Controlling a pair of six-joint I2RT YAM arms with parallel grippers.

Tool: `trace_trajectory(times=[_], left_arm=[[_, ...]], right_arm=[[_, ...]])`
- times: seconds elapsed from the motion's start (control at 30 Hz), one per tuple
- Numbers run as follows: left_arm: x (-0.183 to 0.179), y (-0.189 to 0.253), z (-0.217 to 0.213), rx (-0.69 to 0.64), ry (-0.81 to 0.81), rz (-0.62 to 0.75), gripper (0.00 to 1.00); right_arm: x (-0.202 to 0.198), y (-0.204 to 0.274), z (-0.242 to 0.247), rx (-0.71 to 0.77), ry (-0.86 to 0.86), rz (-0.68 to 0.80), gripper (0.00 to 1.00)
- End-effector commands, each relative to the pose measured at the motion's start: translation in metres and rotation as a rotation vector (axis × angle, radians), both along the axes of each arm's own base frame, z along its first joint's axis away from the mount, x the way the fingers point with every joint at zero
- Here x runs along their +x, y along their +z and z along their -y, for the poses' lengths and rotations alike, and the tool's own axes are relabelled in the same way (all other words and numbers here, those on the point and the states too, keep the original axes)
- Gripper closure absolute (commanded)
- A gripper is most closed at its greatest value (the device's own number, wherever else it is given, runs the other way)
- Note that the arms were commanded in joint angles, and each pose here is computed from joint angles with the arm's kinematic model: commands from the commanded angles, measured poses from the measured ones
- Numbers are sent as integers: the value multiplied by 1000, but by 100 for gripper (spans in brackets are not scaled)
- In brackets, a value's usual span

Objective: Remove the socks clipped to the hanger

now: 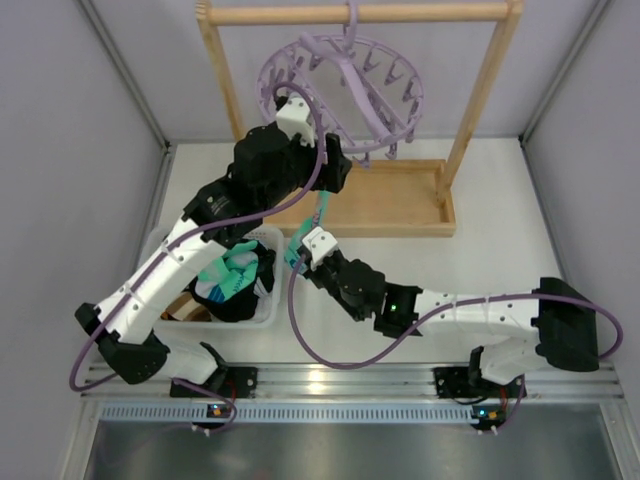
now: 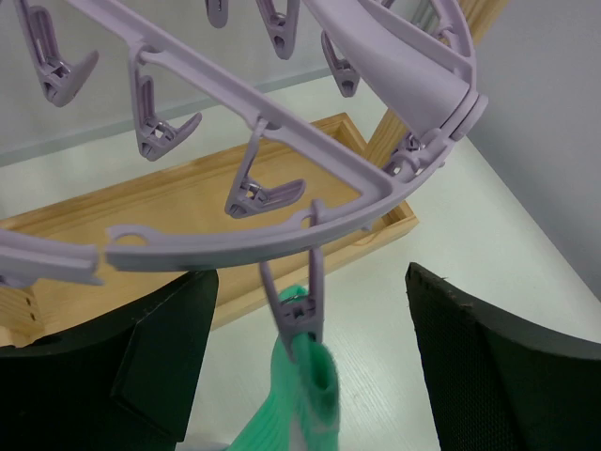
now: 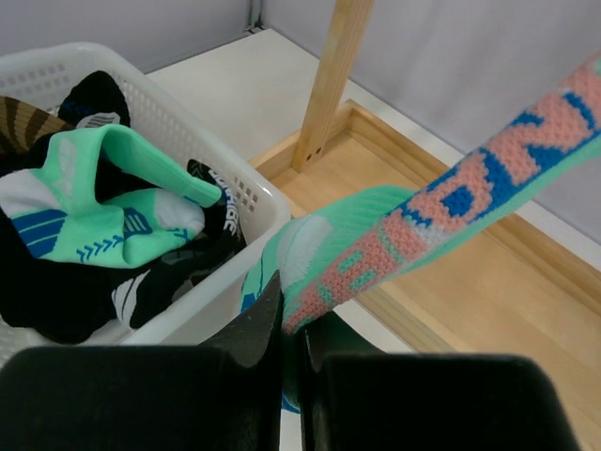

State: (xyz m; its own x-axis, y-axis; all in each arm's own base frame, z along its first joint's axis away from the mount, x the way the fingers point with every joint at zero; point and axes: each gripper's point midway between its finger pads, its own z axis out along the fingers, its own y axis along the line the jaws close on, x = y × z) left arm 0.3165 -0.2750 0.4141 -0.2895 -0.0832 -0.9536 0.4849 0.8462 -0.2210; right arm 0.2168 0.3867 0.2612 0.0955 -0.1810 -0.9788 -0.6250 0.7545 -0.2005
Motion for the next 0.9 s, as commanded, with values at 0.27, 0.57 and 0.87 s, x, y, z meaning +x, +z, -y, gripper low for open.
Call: trace_trajectory(times=[0.27, 0.57, 0.87], left_arm=[[16, 10, 18, -52, -13, 54, 21], [18, 13, 13, -53, 4, 86, 34], [18, 16, 11, -52, 5, 113, 37]], right_arm=[[-17, 21, -6, 90, 123, 24, 100], [-24, 19, -13, 90, 178, 27, 100], [-32, 8, -11, 84, 221, 22, 100]])
